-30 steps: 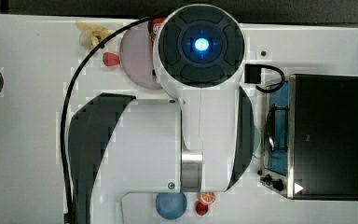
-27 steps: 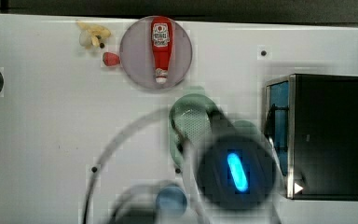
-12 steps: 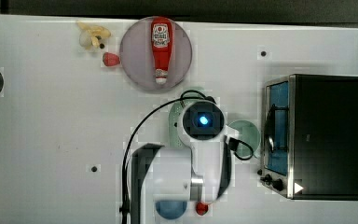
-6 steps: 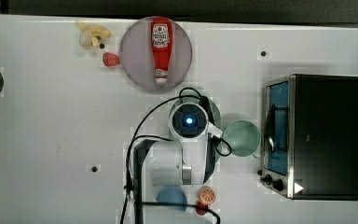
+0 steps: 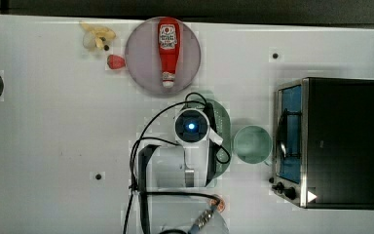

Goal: Drag strainer right to left.

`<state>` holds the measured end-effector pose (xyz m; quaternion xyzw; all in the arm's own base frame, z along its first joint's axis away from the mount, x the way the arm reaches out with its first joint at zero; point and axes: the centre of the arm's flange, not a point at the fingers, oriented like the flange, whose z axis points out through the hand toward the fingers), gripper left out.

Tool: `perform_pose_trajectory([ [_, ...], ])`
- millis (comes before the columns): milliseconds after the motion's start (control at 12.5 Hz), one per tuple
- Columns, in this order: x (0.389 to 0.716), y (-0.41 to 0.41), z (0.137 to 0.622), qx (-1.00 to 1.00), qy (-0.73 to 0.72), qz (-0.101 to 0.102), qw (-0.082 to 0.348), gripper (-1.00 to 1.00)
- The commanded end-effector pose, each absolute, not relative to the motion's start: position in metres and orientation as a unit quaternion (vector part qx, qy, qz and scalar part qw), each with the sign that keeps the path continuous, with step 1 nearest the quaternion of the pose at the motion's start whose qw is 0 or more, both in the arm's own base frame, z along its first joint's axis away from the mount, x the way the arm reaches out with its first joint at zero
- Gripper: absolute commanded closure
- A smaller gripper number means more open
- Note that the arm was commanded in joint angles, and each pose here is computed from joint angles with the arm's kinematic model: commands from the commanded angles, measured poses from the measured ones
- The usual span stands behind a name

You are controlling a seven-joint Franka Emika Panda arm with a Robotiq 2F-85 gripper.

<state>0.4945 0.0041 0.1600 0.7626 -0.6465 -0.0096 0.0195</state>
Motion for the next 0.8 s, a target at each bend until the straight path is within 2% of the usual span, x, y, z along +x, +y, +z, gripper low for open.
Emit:
perform_pose_trajectory([
  [80, 0.492, 0.023, 0.155, 0.756, -0.654, -0.01, 0.018, -1.0],
  [800, 0.482, 0.103, 0.156, 0.743, -0.668, -0.041, -0.005, -1.0],
])
